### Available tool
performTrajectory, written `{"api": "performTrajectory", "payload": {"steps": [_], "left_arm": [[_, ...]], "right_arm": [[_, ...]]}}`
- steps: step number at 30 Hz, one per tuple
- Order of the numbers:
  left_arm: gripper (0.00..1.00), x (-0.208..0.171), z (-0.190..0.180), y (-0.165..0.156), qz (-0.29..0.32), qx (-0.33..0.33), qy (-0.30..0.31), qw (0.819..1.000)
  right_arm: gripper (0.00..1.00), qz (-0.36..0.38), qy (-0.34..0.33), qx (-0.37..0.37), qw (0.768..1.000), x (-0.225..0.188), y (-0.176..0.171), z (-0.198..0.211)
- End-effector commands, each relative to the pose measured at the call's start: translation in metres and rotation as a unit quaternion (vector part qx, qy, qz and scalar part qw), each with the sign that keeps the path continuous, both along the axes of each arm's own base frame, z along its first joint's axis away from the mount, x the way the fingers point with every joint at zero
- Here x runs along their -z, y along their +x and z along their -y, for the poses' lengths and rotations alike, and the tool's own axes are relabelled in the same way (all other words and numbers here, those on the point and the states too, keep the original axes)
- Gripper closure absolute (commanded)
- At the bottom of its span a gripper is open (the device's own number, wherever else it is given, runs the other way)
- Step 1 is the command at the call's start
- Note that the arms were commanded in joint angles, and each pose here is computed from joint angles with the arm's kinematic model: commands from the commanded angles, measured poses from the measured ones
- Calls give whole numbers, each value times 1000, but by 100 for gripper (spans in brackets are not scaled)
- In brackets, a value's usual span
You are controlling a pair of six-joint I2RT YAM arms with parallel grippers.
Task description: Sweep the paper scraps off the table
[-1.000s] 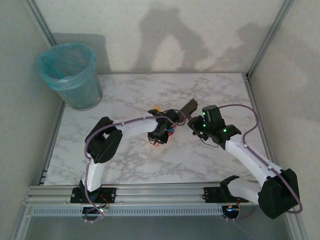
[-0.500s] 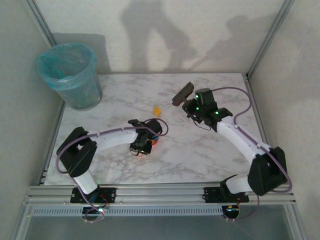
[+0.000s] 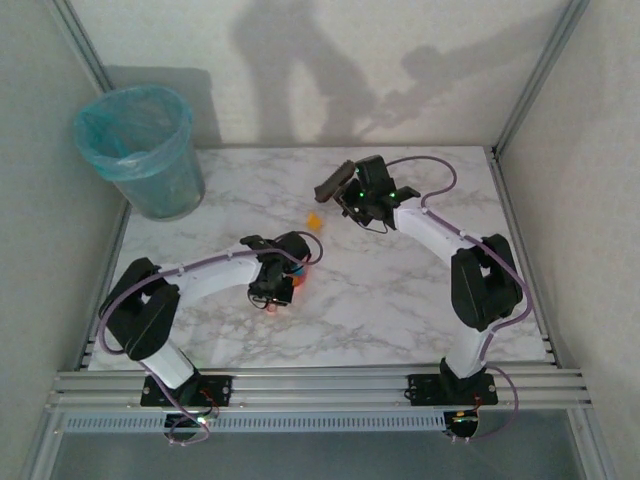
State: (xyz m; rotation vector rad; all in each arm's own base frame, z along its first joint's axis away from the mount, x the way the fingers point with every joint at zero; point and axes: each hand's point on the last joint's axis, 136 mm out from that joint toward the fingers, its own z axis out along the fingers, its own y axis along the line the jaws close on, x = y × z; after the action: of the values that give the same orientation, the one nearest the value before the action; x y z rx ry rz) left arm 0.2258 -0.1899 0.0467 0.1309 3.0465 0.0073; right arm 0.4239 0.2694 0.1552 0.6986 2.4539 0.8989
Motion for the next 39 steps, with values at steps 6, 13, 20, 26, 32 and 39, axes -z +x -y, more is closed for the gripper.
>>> {"api": "performTrajectory", "payload": {"steps": [6, 13, 20, 26, 32, 39], "left_arm": [[100, 4, 12, 20, -7, 20, 11, 1000], [100, 9, 12, 32, -9, 19, 21, 1000], [100, 9, 17, 35, -7, 15, 12, 1000], [100, 13, 22, 33, -15, 16, -2, 1000], [100, 11, 28, 30, -15, 19, -15, 1000], [100, 11, 28, 29, -14, 20, -12, 1000]], "right_arm": [[100, -39, 24, -45, 998, 9, -41, -23], [100, -57, 19, -56, 997, 14, -83, -15], [100, -49, 40, -64, 996, 0, -123, -14], [100, 3, 30, -54, 998, -40, -132, 3], [100, 32, 15, -21, 999, -60, -120, 29], [100, 25, -46, -29, 998, -40, -103, 40]]}}
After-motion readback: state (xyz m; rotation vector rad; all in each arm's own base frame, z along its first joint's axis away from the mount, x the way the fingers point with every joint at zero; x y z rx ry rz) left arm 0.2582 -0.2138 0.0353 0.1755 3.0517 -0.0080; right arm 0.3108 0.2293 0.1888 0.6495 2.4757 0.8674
